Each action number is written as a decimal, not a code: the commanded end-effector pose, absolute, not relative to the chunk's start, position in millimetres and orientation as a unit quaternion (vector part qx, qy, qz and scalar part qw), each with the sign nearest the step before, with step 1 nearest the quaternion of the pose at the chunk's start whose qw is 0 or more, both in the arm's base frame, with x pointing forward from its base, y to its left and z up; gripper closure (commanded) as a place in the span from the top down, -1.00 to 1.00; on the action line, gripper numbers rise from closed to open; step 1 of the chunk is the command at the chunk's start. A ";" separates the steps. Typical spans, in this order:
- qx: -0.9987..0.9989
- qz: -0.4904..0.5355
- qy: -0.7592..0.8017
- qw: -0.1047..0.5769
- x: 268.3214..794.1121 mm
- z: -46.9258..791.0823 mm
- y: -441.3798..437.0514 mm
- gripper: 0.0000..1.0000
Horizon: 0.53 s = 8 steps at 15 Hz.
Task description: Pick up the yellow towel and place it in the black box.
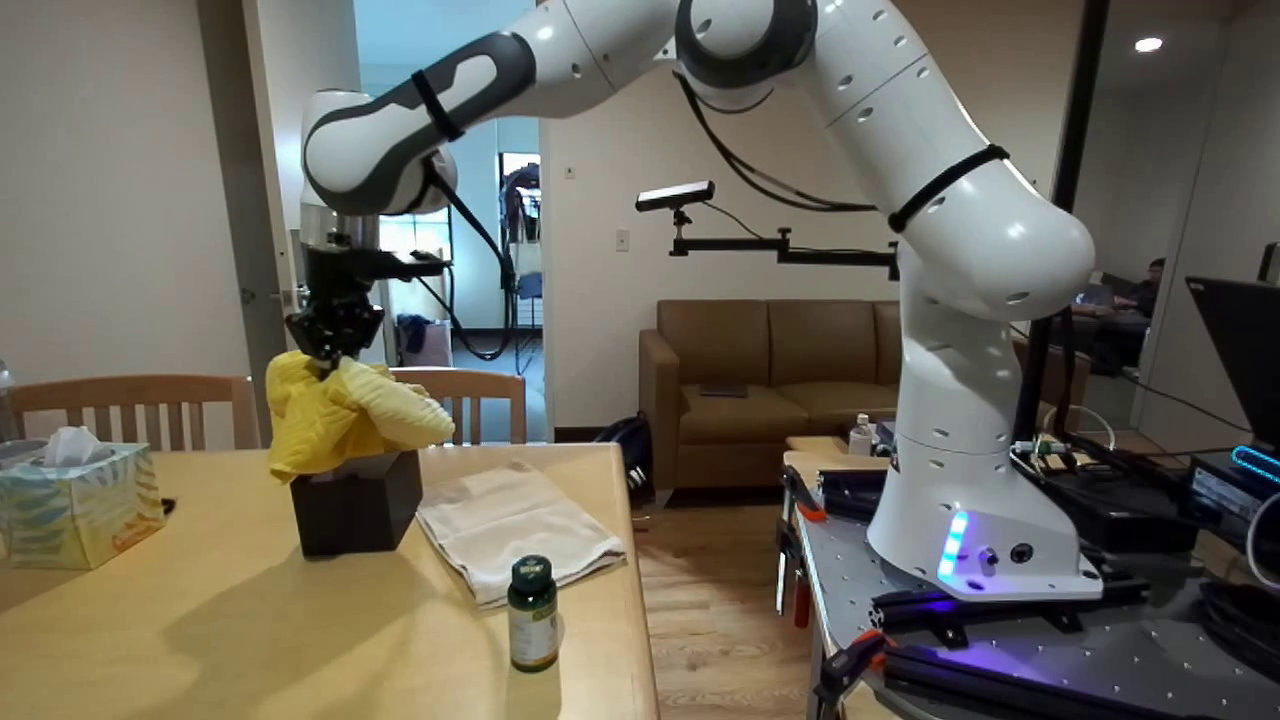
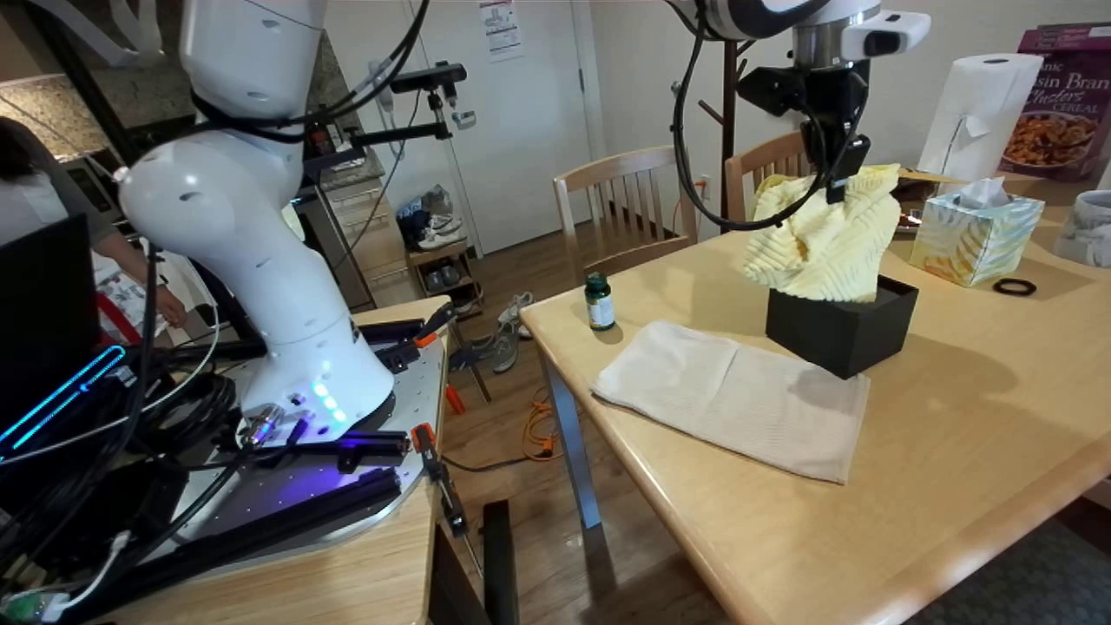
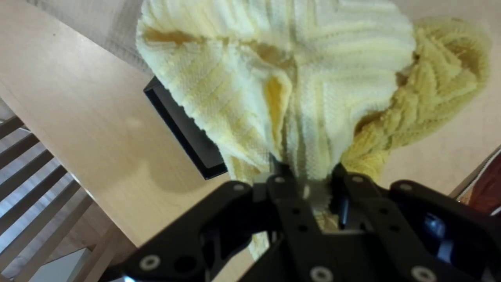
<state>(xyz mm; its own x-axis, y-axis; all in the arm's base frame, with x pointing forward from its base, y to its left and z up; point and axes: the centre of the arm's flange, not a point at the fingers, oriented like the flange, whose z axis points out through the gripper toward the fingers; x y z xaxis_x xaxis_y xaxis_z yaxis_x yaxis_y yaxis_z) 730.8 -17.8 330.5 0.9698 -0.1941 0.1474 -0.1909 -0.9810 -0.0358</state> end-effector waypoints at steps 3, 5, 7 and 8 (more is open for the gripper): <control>-0.988 -0.081 0.071 0.112 745.7 334.6 -31.1 -0.87; -0.983 -0.111 0.063 0.130 747.4 340.9 -37.1 -0.88; -0.981 -0.135 0.054 0.130 749.1 346.9 -43.8 -0.88; -0.979 -0.149 0.049 0.127 749.5 347.6 -46.5 -0.88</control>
